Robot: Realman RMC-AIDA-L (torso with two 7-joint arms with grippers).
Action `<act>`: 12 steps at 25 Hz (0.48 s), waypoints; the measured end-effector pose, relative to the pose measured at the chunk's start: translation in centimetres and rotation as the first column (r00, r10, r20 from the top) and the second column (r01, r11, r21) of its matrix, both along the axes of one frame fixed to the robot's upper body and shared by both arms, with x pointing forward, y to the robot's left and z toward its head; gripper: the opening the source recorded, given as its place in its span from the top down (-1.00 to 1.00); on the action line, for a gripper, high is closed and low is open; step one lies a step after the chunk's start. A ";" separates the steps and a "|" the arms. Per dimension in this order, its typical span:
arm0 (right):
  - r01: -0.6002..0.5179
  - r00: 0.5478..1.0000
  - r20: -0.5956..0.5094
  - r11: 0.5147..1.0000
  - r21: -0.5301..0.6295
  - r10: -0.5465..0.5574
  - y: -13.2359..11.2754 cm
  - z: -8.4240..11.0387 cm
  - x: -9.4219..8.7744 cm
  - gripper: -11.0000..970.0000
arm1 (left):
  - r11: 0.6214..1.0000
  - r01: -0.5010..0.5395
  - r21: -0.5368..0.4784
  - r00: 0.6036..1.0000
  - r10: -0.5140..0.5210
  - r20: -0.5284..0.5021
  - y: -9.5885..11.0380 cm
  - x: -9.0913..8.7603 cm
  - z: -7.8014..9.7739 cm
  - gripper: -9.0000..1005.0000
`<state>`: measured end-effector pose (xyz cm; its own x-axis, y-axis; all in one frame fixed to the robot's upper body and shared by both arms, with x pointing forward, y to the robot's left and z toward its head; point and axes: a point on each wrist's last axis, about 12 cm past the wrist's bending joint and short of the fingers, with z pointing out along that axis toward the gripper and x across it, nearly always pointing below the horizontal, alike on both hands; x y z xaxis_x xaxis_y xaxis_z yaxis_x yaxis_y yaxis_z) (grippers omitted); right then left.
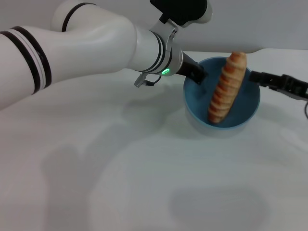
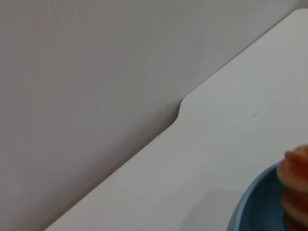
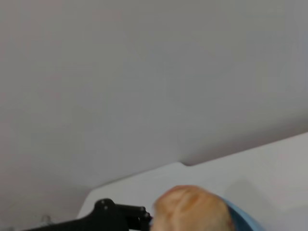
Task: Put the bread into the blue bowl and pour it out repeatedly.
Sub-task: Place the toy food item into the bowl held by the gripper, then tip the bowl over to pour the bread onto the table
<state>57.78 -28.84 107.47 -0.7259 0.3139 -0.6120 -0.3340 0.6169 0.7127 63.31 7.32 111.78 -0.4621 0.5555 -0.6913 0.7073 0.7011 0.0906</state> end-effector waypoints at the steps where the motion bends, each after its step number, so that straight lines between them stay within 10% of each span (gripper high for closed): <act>1: 0.010 1.000 0.010 1.000 0.010 -0.010 -0.4 0.2 -0.2 0.00 | 1.000 0.000 0.002 1.000 0.000 0.001 0.0 0.1 0.0 0.98; 12: 0.167 0.970 0.189 0.983 -0.079 -0.149 -6.5 0.5 -3.6 0.00 | 1.000 -0.007 0.024 0.997 0.005 0.083 0.5 1.5 0.1 0.98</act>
<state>54.19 -35.34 107.94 -0.5455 0.3504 -0.7614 -0.3456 0.7335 0.5852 64.76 7.86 111.87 -0.4070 0.5700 -0.7137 0.6923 0.7023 0.1661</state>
